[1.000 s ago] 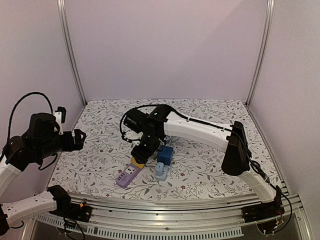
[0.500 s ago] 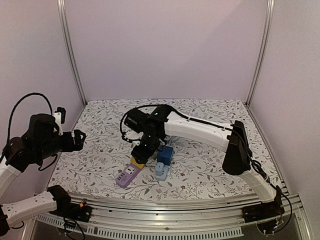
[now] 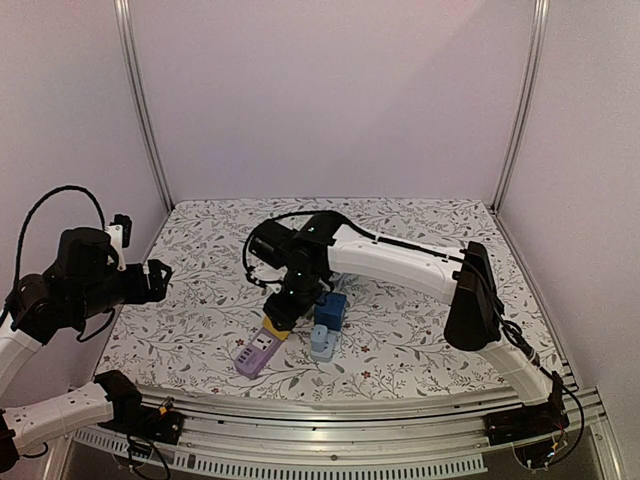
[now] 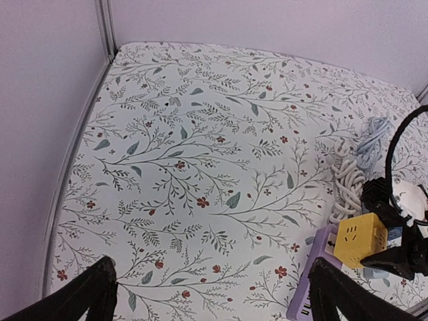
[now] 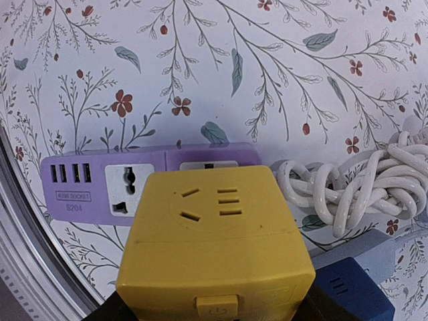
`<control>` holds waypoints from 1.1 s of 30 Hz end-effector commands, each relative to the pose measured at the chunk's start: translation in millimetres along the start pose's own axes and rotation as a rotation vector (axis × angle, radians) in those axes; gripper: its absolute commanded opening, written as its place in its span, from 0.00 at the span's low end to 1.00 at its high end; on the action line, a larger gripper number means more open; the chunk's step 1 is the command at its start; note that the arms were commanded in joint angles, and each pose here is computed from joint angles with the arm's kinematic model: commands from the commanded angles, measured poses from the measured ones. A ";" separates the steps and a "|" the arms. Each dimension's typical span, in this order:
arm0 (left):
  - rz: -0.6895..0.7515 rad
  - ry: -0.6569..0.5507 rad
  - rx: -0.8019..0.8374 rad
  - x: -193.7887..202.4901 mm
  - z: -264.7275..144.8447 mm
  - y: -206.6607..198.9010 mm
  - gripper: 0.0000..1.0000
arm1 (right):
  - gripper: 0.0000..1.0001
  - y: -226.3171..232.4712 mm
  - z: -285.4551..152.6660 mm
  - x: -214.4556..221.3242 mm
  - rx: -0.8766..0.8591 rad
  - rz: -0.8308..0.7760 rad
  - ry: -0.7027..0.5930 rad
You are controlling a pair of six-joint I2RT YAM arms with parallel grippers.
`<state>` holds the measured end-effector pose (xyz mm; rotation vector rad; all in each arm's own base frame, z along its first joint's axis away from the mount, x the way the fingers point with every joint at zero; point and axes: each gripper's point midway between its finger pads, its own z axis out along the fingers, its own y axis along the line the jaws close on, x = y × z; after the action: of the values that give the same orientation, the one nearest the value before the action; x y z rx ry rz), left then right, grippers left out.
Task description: Insert the plug
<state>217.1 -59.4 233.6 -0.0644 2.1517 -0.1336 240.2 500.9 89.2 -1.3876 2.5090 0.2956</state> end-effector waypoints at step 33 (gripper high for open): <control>0.011 -0.006 0.023 1.3 3.1 -4.4 1.00 | 0.00 -33.2 -50.1 120.0 0.201 -0.072 0.480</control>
<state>218.6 -64.0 235.1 -0.0502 2.1430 -0.1584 241.4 473.1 89.3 -1.3990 2.5156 0.0565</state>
